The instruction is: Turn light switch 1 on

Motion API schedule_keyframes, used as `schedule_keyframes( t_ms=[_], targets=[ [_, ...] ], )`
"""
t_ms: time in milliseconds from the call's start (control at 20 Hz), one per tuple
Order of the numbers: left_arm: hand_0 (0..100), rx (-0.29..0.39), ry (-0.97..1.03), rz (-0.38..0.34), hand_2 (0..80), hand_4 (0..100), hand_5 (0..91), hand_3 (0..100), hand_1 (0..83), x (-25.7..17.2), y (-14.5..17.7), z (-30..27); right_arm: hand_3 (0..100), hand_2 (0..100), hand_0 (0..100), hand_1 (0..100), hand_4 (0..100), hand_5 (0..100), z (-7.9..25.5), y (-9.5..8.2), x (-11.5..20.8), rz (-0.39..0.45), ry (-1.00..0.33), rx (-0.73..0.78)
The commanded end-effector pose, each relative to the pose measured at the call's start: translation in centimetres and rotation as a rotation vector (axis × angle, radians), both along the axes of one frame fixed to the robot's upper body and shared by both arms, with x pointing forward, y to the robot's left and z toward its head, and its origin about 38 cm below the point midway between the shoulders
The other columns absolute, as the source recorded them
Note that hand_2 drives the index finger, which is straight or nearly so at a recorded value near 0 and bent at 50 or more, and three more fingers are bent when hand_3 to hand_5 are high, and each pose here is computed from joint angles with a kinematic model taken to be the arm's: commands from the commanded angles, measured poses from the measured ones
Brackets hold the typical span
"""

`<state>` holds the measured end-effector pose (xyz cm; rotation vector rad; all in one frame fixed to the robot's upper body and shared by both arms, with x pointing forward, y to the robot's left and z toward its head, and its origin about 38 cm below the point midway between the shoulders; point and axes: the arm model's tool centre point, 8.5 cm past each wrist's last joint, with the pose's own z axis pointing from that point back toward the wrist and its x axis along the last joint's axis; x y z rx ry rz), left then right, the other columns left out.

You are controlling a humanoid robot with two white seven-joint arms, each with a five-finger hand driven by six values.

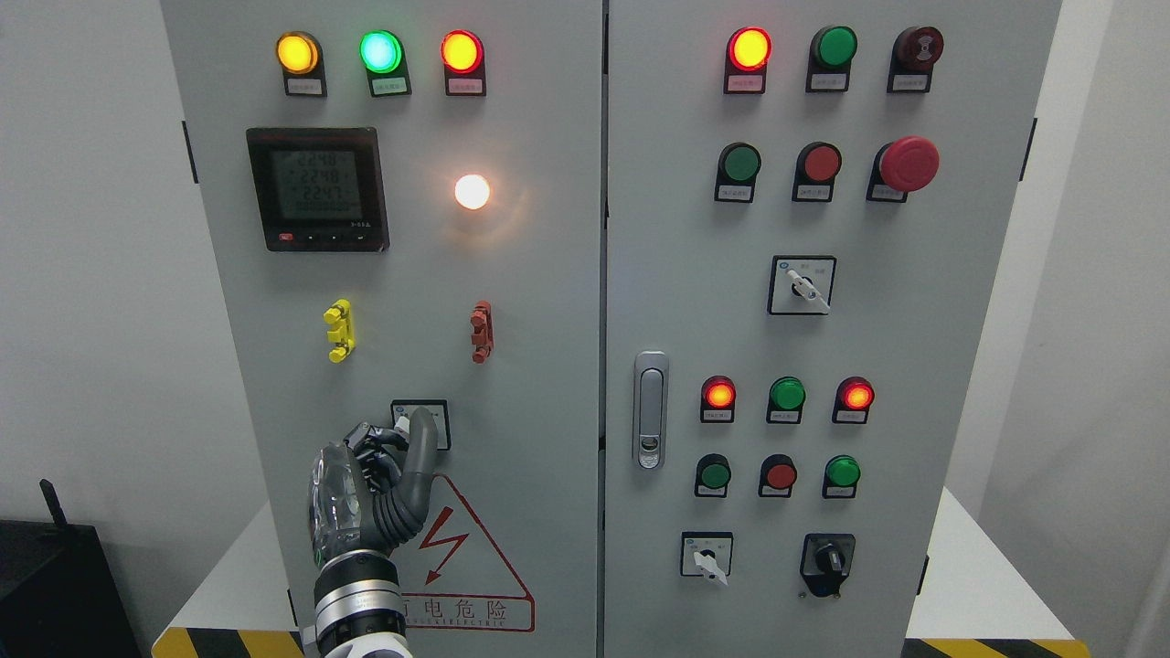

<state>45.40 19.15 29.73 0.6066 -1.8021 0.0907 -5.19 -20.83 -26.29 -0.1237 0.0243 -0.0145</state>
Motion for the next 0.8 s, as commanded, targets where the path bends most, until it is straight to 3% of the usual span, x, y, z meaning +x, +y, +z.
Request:
schedule_keyframes(
  t_ms=[0,400,750],
  targets=[
    [11,-0.002,0.0,0.0,62.7,100,87.8,100,33.6,-0.2,0.0,-0.2,0,0,12,39,0,0,0.0,0.1,0.1,0.004,-0.001,0.001],
    [1,-0.005,-0.015,-0.002,63.3,100,87.8,100,34.1,-0.7,0.1,-0.1,0,0,12,39,0,0,0.0,0.1,0.0,0.004,0.001,0.001],
    [0,-0.012,-0.021,0.0,63.8,100,87.9,100,34.7,-1.6,0.5,-0.4,0,0,12,39,0,0,0.0,0.1,0.1,0.004,-0.001,0.001]
  ],
)
